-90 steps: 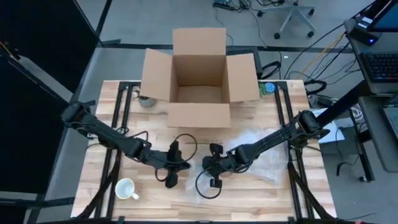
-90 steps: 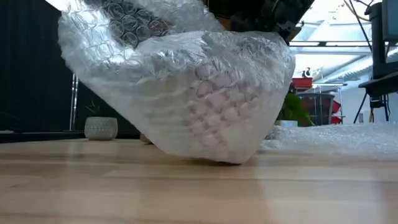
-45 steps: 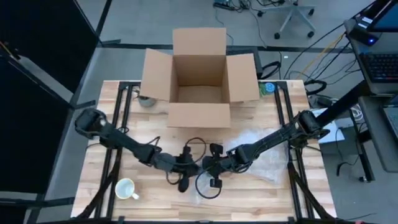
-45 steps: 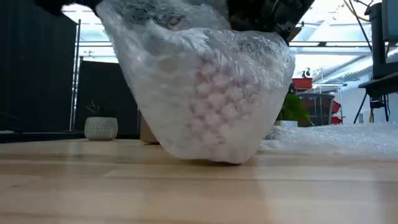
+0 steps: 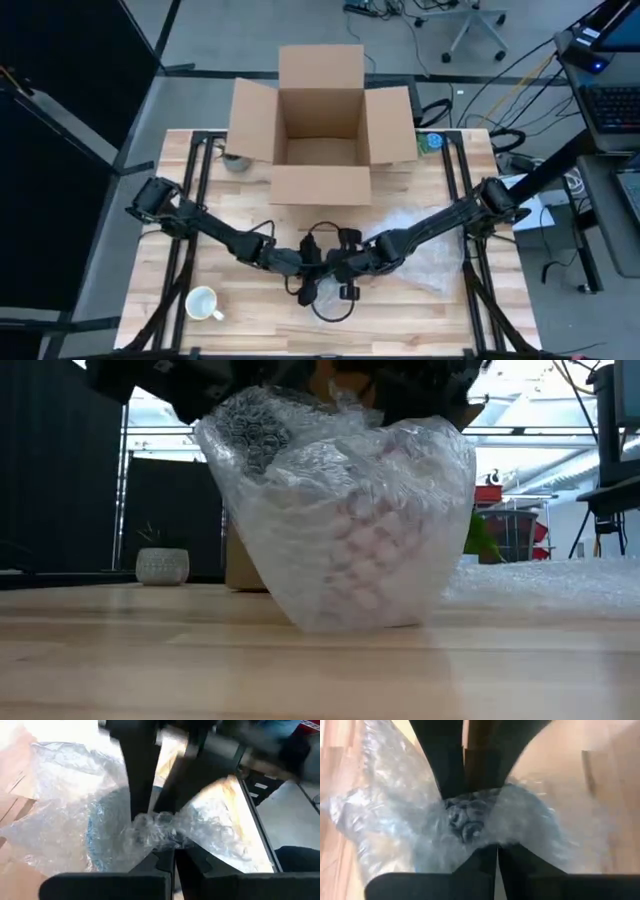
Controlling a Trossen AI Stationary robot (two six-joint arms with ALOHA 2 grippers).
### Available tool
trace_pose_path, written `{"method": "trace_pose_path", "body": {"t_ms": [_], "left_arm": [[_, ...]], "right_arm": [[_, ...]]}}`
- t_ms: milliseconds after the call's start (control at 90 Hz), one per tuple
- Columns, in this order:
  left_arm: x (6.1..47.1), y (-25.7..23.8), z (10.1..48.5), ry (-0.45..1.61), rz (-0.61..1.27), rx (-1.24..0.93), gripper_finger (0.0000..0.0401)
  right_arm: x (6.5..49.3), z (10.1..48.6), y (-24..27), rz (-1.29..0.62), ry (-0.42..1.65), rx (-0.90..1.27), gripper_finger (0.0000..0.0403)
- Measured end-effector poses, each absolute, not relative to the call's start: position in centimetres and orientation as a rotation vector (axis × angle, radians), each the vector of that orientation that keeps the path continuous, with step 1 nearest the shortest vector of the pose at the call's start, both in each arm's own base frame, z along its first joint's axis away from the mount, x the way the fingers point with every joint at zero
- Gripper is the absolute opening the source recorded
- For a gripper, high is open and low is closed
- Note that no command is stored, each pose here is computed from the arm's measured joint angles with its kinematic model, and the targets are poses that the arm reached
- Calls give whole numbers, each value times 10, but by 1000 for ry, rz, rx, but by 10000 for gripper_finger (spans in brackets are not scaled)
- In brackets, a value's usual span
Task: Wrap mug
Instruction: Wrap the red mug with bubble wrap
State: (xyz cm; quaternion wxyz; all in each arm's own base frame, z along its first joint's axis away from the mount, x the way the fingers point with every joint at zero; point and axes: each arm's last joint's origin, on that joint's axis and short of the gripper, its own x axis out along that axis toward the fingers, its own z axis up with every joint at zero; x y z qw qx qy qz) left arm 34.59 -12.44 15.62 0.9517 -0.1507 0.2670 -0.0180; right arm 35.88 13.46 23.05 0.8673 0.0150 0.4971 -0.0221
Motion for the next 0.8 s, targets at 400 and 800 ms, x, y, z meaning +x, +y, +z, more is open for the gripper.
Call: {"method": "trace_pose_path", "body": {"t_ms": [400, 800], "left_arm": [[345, -124, 157, 542, -35, -303, 0], [345, -124, 157, 528, -41, -310, 0]], "right_arm": [[363, 280, 151, -1, 960, 11, 0], [354, 212, 134, -66, 1006, 91, 0]]}}
